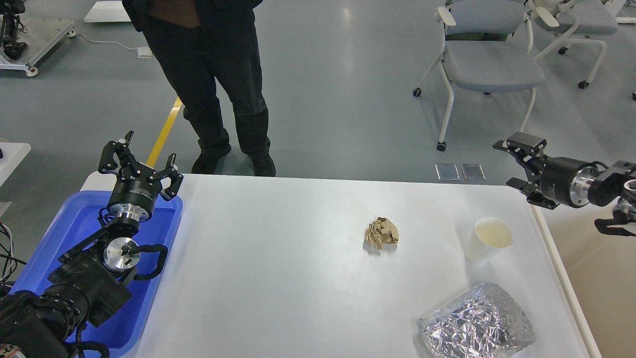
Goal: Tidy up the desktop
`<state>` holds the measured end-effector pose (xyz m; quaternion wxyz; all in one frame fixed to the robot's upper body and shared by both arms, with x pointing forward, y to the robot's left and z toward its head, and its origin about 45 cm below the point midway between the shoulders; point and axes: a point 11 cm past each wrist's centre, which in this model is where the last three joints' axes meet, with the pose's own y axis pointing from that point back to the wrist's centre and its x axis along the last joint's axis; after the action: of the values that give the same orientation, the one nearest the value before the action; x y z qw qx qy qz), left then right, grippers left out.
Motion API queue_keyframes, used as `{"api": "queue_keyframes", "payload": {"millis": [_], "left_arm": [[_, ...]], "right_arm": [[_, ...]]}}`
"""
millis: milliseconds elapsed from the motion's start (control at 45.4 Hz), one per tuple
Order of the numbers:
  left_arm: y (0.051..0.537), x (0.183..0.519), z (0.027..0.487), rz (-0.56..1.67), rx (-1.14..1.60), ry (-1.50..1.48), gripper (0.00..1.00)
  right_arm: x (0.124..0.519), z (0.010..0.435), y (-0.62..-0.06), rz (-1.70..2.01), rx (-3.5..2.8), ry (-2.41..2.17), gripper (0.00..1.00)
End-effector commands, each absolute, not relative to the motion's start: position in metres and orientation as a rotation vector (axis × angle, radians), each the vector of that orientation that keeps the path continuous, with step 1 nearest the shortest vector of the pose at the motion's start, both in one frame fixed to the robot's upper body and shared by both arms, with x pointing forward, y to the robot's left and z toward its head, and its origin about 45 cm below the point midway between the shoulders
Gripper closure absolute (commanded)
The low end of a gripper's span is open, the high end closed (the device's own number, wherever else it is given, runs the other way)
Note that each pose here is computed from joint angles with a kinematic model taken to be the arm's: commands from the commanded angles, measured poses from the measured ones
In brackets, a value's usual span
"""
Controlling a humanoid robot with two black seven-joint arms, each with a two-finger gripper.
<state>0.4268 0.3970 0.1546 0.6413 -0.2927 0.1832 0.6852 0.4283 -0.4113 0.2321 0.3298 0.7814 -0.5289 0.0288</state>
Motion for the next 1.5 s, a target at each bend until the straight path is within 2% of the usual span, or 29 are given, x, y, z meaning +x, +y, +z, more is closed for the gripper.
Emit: {"api": "queue_keyframes", "payload": {"millis": [0, 287, 860, 1477], "left_arm": [[0.397, 0.427, 0.155, 1.562, -0.667, 0.418, 0.0], [0.397, 0.427, 0.155, 1.564, -0.667, 0.417, 0.0], [0.397, 0.427, 0.155, 1.562, -0.667, 0.418, 0.0], [0.397, 0.427, 0.155, 1.562, -0.667, 0.418, 0.0]], "right_arm": [[0.404, 0.208, -0.434, 0.198, 1.922, -1.243, 0.0], [0.387, 0.177, -0.444, 0.455, 1.737, -1.077, 0.0], [0.369, 0.132, -0.419, 0.51, 1.713, -1.022, 0.0], [0.354, 0.109, -0.406, 0.52, 1.771, -1.01, 0.0]]}}
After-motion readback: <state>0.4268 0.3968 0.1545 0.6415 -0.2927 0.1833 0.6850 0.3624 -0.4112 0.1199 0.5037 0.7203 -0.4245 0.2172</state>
